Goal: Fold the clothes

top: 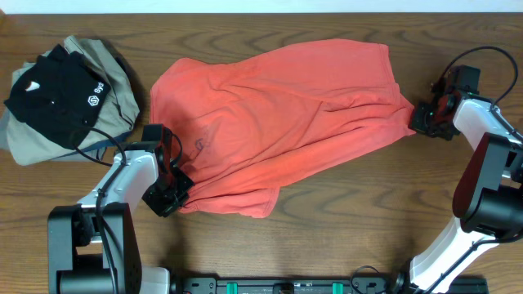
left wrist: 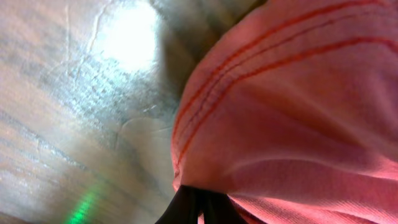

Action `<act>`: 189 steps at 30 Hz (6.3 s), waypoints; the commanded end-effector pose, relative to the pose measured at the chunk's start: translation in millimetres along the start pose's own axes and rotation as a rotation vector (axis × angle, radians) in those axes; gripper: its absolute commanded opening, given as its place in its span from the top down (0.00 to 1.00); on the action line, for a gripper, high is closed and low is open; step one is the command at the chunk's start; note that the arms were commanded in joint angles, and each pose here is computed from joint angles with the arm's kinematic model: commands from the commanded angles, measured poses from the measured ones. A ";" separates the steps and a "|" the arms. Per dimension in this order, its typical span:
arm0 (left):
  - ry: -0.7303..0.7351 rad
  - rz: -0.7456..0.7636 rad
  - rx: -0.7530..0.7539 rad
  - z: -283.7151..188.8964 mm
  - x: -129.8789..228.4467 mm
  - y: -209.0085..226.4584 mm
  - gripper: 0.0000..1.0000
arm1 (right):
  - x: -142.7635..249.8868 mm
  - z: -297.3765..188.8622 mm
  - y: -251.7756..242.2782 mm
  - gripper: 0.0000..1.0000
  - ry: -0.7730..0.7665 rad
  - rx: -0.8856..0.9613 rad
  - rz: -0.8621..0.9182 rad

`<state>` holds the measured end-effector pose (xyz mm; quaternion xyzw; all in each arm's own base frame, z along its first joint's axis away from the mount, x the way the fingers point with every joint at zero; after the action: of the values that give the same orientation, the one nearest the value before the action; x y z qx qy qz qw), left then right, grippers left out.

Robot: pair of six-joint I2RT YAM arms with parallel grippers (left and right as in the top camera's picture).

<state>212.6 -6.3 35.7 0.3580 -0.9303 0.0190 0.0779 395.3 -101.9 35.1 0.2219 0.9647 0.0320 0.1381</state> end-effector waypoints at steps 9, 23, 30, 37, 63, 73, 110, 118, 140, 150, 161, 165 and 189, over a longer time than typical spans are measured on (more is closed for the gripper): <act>-0.134 0.253 0.093 -14.7 -25.0 -29.6 0.94 | 62.6 -26.2 -134.3 0.99 0.186 0.519 0.544; 0.170 0.355 0.254 -67.9 23.1 -51.6 0.67 | 56.1 -38.7 -109.7 0.99 0.234 0.124 0.462; 0.319 0.194 0.149 -31.6 71.8 -45.8 0.67 | 55.7 -37.7 -103.2 0.99 0.236 0.122 0.443; 0.226 0.182 0.202 9.7 93.5 -75.7 0.39 | 55.7 -37.8 -103.1 0.99 0.237 0.121 0.436; 0.026 0.523 0.241 -59.6 76.5 -73.1 0.94 | 41.3 -77.7 -77.4 0.99 0.235 -0.056 0.318; -0.416 0.544 0.529 -247.2 33.6 -56.0 0.94 | -0.7 -218.2 -60.2 0.99 -0.102 -0.111 0.205; -0.934 0.643 0.745 -361.5 -110.3 -159.6 0.94 | -112.1 -287.6 9.7 0.99 -0.501 -0.276 -0.023; -1.272 0.539 0.997 -427.9 -155.1 -192.5 0.94 | -185.6 -334.5 15.9 0.99 -0.856 -0.417 0.188; -0.412 0.740 0.564 -301.5 -67.2 -128.4 0.94 | -94.1 -266.2 -93.4 0.99 -0.364 0.194 0.258; 0.242 0.703 0.331 -155.0 1.9 -82.0 0.94 | 22.8 -164.0 -138.7 0.99 0.137 0.484 0.391; 0.435 0.667 0.262 -91.5 61.9 -24.4 0.94 | 97.8 -129.5 -167.3 0.99 0.365 0.520 0.568; 0.297 0.708 0.313 -103.0 63.0 -24.8 0.94 | 91.3 -130.5 -161.3 0.99 0.327 0.466 0.568; -0.162 0.456 0.609 -81.2 -57.2 -133.3 0.35 | -27.4 -103.8 -110.4 0.44 -0.177 0.126 0.345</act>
<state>357.2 -58.5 103.1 0.1653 -0.9395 0.2768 -0.1158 345.6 -214.6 119.2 0.3968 0.8966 -0.0223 0.1952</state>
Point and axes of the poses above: each gripper's point midway between its finger pads, its own z axis out along the fingers, its own y axis along the line the jaws close on, x = y × z, the point moved 4 cm from there along -z, back along the fingers, and after that the axes turned 3 degrees about z, right-handed, at the moved point
